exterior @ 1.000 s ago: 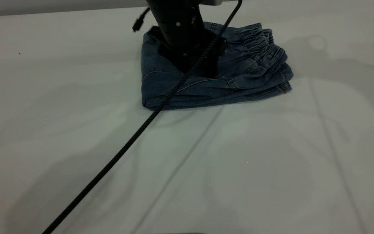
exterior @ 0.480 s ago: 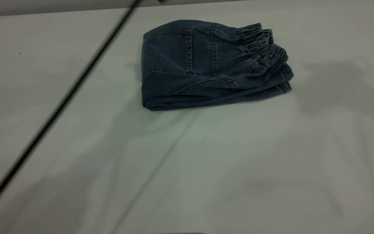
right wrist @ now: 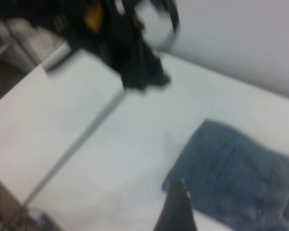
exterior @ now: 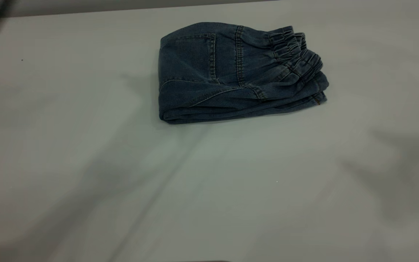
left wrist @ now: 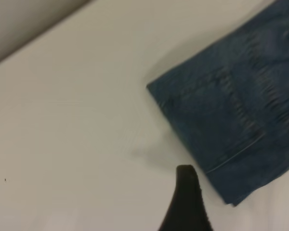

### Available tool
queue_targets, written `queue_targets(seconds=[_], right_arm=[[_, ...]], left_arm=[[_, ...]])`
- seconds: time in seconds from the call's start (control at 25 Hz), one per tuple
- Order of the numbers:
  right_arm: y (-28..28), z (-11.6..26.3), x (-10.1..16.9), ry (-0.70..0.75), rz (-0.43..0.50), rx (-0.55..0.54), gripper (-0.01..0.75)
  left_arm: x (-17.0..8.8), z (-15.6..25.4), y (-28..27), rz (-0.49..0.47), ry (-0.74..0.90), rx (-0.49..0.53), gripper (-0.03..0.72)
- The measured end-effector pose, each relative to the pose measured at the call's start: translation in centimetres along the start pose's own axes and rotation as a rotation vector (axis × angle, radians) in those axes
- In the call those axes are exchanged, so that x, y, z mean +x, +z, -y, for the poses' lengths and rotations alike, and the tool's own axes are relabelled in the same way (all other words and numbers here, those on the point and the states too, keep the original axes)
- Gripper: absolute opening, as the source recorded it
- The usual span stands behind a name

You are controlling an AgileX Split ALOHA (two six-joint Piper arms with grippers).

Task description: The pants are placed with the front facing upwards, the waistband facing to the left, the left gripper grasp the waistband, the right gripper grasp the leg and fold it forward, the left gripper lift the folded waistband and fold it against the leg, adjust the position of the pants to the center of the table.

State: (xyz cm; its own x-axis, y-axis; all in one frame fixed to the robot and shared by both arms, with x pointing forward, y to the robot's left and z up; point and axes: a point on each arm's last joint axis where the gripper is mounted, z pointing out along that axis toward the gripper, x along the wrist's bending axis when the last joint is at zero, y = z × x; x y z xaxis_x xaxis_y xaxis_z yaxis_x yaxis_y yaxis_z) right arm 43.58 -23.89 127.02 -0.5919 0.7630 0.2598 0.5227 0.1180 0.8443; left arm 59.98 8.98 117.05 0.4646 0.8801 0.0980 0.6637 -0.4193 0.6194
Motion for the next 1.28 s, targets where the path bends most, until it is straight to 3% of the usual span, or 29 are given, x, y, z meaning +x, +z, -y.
queue_targets(seconds=[0.16, 0.36, 0.6, 0.76, 1.0, 1.28], right_arm=[[-2.7, 0.9, 1.9, 0.048, 0.042, -0.022, 0.497], [-5.7, 2.9, 4.6, 0.076, 0.052, -0.077, 0.497], [-9.4, 7.6, 8.1, 0.017, 0.074, -0.146, 0.497], [-10.2, 11.9, 8.8, -0.007, 0.137, -0.138, 0.497], [-10.1, 17.7, 8.5, -0.021, 0.237, -0.105, 0.497], [-8.9, 22.7, 7.3, -0.023, 0.316, -0.055, 0.497]], left_arm=[[0.5, 1.1, -6.5, 0.032, -0.025, -0.092, 0.514], [1.3, 5.5, -13.9, 0.033, -0.002, -0.159, 0.514], [2.5, 14.3, -23.6, 0.025, 0.007, -0.324, 0.514], [3.1, 20.9, -28.3, 0.008, 0.016, -0.454, 0.515], [3.5, 28.8, -29.8, -0.032, 0.013, -0.546, 0.515], [3.2, 34.2, -27.6, -0.033, 0.014, -0.549, 0.515]])
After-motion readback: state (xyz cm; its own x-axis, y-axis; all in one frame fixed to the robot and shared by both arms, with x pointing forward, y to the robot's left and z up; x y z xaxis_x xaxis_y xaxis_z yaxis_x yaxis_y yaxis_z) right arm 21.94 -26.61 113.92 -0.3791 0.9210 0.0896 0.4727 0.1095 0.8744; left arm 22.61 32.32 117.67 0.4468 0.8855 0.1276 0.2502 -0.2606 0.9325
